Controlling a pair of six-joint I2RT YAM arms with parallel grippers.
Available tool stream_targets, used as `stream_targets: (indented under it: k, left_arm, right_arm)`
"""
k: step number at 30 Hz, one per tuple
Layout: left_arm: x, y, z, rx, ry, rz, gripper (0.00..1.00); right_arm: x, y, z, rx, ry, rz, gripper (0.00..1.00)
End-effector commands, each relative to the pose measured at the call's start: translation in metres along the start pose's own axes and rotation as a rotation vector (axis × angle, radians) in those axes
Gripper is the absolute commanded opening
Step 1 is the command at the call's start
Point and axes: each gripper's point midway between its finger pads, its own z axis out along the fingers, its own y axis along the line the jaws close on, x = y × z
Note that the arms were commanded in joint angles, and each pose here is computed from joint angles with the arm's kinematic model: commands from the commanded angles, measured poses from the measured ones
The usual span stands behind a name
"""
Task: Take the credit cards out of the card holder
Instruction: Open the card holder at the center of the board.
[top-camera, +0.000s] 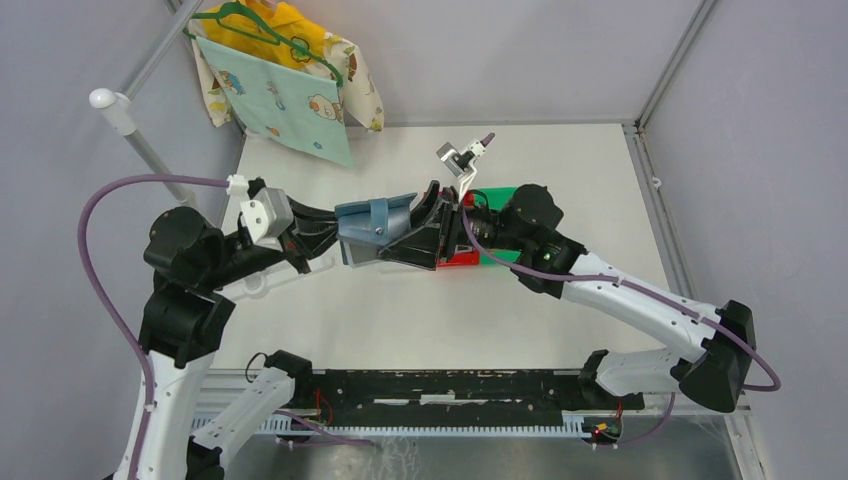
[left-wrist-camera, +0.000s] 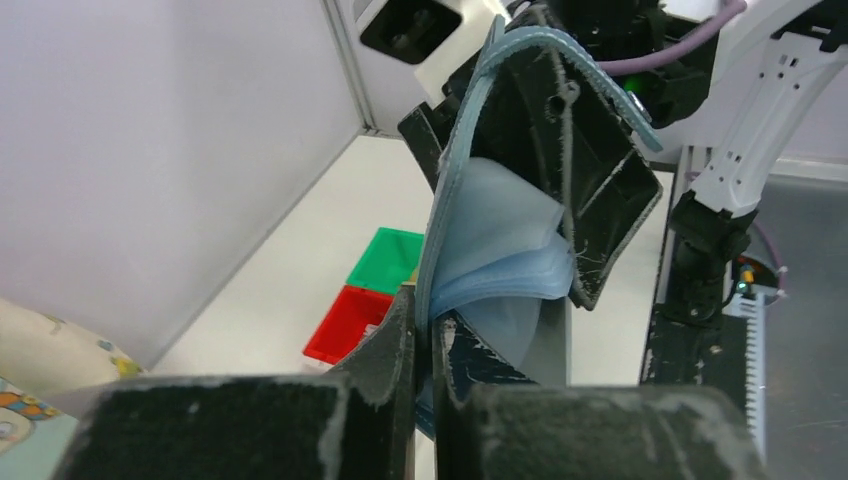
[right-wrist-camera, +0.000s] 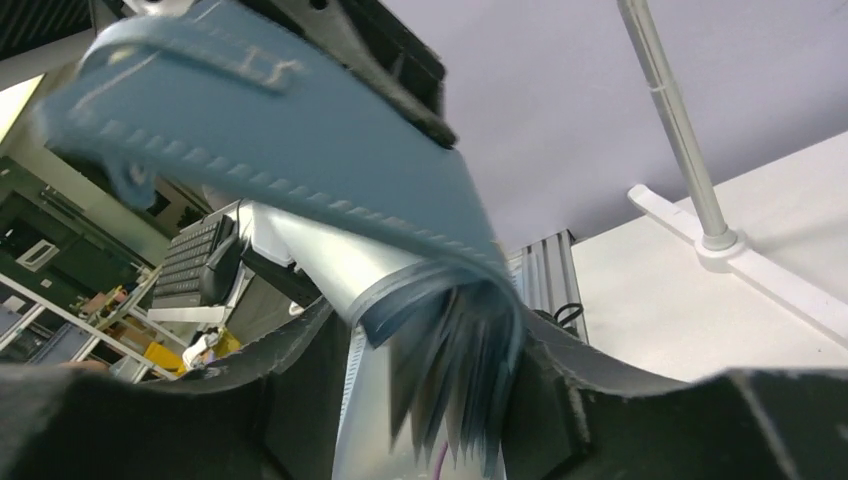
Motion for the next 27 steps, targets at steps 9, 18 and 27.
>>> stream_targets:
  k: [9, 18, 27]
  left_arm:
    - [-0.036, -0.011, 0.003, 0.019, -0.101, -0.324, 0.02]
    - [-0.041, -0.025, -0.003, 0.066, -0.096, -0.393, 0.02]
    - [-0.043, -0.03, -0.002, 0.085, -0.089, -0.482, 0.02]
  right_arm:
    - [-0.01, 0.055, -0.019, -0.222, -0.081, -0.168, 0.8]
    - [-0.017, 0.032, -0.029, -0.054, -0.136, -0.262, 0.8]
    - [-0.032, 0.023, -0.057, 0.055, -0.28, -0.47, 0.87]
